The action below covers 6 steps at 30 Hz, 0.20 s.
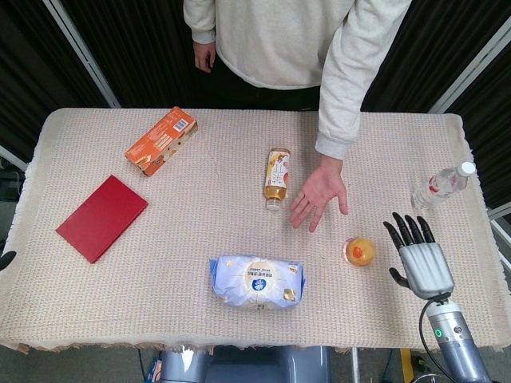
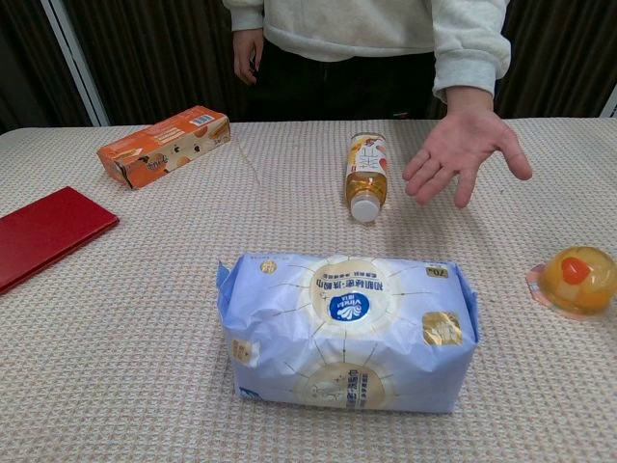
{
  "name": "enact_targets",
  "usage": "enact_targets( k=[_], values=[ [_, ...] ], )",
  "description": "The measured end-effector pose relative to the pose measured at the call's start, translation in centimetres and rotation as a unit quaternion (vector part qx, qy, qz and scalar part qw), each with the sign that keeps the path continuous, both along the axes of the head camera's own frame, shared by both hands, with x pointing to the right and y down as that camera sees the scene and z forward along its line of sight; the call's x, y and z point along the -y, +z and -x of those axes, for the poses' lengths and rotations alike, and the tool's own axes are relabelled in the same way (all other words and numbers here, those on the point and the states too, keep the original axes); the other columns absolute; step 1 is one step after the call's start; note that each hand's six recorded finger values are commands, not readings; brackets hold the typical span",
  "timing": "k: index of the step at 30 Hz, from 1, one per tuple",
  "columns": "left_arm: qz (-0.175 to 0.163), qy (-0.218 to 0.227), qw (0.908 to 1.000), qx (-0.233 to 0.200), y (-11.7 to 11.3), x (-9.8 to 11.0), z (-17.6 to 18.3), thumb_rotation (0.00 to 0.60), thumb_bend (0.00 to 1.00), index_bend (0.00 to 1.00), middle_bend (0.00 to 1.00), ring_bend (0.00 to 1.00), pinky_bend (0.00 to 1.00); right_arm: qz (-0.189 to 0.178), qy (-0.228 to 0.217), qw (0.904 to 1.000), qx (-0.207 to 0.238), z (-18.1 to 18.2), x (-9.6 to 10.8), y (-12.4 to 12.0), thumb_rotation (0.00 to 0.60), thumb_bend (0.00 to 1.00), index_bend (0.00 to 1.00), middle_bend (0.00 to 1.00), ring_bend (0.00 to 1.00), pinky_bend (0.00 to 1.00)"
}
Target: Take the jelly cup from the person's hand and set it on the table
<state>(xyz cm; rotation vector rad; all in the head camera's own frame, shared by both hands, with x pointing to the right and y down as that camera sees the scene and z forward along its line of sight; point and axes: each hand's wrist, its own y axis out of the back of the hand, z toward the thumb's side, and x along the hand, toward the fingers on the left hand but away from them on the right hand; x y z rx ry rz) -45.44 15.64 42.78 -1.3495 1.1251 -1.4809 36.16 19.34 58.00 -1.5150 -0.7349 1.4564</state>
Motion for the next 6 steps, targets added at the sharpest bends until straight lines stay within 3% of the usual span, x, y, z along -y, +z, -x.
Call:
enact_targets(
  k=[6],
  values=[
    [-0.002, 0.002, 1.0000, -0.003, -0.1, 0.0, 0.0, 0.600, 0.11, 0.00, 0.00, 0.00, 0.00, -0.018, 0.002, 0.9998, 0.001, -2.0, -1.2, 0.0, 0.600, 0.16, 0.03, 0.00, 0.00, 0.00]
  ],
)
